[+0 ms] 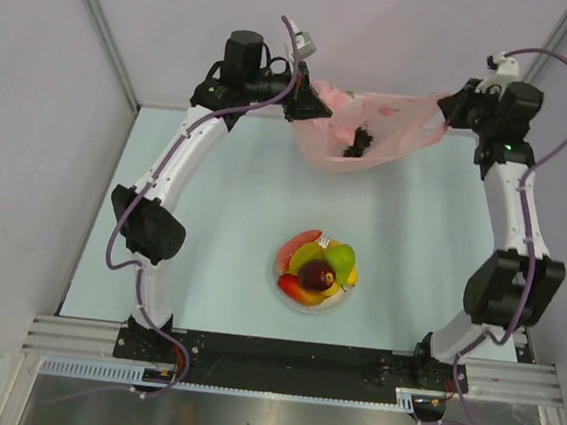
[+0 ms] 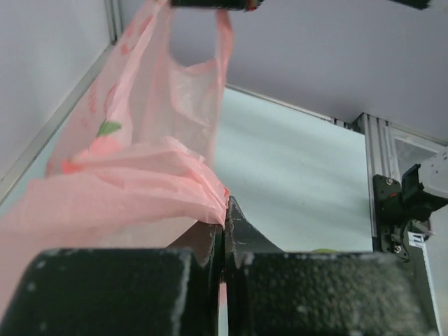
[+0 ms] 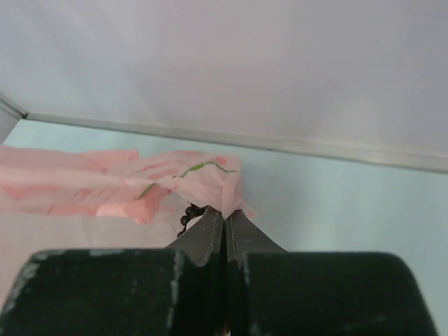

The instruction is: Take the fake fruits out of the plastic bag

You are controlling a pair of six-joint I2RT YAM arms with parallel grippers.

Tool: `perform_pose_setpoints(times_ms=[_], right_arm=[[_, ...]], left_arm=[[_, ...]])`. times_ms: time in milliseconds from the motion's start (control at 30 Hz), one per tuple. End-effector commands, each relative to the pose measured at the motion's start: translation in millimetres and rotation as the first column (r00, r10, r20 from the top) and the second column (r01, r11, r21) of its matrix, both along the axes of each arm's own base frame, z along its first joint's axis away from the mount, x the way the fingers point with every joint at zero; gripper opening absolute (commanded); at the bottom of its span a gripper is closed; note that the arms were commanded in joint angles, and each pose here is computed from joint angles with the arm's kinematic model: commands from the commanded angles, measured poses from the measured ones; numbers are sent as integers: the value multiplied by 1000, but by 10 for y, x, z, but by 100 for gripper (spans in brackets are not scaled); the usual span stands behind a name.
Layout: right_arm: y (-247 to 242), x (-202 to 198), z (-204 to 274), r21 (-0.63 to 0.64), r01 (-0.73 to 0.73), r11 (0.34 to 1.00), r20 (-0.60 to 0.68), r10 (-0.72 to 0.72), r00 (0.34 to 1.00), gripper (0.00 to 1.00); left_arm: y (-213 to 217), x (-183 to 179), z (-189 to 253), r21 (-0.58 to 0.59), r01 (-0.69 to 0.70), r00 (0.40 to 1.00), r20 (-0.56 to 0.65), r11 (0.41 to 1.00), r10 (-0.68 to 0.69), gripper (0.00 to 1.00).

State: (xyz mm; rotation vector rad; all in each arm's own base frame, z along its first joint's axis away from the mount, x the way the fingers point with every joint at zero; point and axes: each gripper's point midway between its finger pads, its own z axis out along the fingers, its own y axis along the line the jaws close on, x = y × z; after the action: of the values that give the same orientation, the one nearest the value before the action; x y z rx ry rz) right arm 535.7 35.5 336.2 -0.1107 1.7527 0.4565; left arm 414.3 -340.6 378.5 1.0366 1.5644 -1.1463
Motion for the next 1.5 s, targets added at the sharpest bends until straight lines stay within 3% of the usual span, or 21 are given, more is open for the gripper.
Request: perform_pose_setpoints(times_ms=[0,133,200,233,300,367,400,433,467,533,667,833,933,1033,1233,1367,1467], right_arm=[[-4,-907,459,-90,-57,994,79,64,995,0],[-70,-1672,-783,-88,-69,994,-264,44,963,0],[-119,-1964,-930,-98,-58,994,-313,24,949,3],[-158,-2052,-1052,-97,-44,994,-333,9,943,13],[-169,-2028,-927,-115,-45,992,-269,13,963,45],[-124,-1929,-527,-119,-48,992,-109,35,993,63],[-97,-1897,-351,-118,-48,992,-41,44,998,89],[-56,-1885,-167,-122,-50,991,29,54,998,99],[62,-1840,113,-146,-77,986,141,97,985,100],[270,-1835,335,-199,-126,972,217,169,961,100],[945,-1899,387,-299,-308,903,216,379,900,100],[1358,-1928,52,-317,-436,842,113,490,864,77],[1378,-1826,61,-332,-416,847,134,479,868,71],[1329,-1706,70,-394,-365,843,162,455,876,59],[1117,-1603,-751,-414,-457,787,-102,459,883,41],[935,-1438,-1195,-409,-464,786,-220,409,886,24],[833,-1240,-1492,-431,-444,786,-268,358,894,23]], left_arm=[[12,-439,289,-67,110,994,-9,992,-111,0],[6,-675,-59,-42,155,984,-80,987,-158,0],[25,-769,-231,-28,163,978,-124,986,-165,0],[5,-807,-283,-24,170,975,-139,985,-172,0],[-20,-840,-383,-18,180,970,-164,983,-181,0],[-72,-869,-370,-24,190,966,-172,981,-192,0],[-113,-871,-385,-27,193,963,-186,981,-195,0],[-141,-871,-372,-32,199,962,-185,979,-202,0],[-170,-862,-330,-37,202,962,-178,979,-205,0],[-231,-877,-312,-44,210,959,-184,977,-215,0],[-311,-885,-216,-54,209,964,-158,976,-215,0],[-306,-879,-137,-55,194,970,-141,980,-200,0],[-287,-902,-133,-51,190,971,-140,980,-196,0],[-260,-935,-103,-51,184,973,-132,982,-189,0],[-197,-1009,-31,-46,173,979,-106,984,-177,0],[-170,-1073,102,-63,180,979,-83,982,-185,0],[-176,-1126,187,-80,200,976,-67,977,-205,0]])
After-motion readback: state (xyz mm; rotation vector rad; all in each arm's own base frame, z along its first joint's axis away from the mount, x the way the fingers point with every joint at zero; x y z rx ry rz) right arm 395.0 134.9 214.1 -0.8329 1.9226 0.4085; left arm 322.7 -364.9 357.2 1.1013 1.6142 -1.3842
